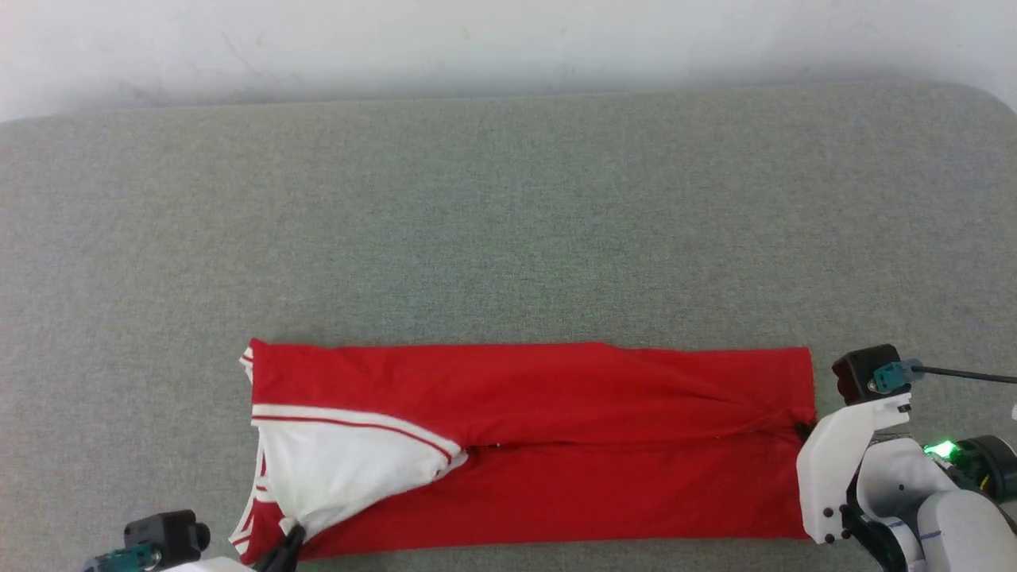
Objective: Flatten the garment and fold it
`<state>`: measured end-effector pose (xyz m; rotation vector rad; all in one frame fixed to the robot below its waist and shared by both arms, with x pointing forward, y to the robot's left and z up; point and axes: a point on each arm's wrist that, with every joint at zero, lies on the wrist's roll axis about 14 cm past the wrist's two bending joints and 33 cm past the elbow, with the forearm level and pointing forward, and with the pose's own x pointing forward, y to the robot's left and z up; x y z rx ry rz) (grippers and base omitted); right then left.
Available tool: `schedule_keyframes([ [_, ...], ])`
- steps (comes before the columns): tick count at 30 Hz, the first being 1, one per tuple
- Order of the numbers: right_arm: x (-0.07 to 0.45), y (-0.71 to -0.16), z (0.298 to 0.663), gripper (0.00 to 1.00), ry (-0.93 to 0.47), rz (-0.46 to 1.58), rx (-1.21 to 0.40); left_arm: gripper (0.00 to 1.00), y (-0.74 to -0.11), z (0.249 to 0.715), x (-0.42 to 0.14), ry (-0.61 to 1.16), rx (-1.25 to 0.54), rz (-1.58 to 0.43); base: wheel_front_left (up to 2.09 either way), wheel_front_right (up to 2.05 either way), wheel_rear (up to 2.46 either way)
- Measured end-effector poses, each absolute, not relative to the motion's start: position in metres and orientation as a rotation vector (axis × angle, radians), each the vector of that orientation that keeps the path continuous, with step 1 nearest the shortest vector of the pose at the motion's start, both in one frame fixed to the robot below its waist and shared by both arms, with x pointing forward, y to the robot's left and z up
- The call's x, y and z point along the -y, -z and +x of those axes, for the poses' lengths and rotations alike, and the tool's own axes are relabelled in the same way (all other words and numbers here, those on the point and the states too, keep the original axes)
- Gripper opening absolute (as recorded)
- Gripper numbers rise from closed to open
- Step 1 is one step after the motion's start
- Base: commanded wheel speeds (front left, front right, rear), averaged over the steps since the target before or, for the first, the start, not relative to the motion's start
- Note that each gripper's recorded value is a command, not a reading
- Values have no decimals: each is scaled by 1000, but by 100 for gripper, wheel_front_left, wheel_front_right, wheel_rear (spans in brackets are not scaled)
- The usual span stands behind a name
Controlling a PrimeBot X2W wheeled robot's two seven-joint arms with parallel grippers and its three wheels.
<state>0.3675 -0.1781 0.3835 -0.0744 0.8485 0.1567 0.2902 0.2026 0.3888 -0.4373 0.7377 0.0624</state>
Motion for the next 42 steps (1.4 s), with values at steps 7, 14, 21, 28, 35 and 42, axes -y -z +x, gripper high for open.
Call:
schedule_keyframes([
  [7,172,-379,370,100,-160,-40,-880,100,-386,304,-200,-48,-692,-441,0,0,0],
  [14,172,-391,361,100,-126,56,-805,100,-406,313,-197,-37,-537,-426,0,0,0],
  [21,179,-433,364,100,-86,100,-579,100,-443,323,-210,-50,-290,-297,0,0,0],
  [28,189,-453,371,100,-51,192,-412,100,-490,346,-221,-62,-44,-129,0,0,0],
  [35,189,-437,377,100,-33,257,-428,100,-531,373,-221,-77,114,-65,0,0,0],
  [42,187,-403,374,100,-25,258,-585,100,-540,379,-222,-93,154,-5,0,0,0],
])
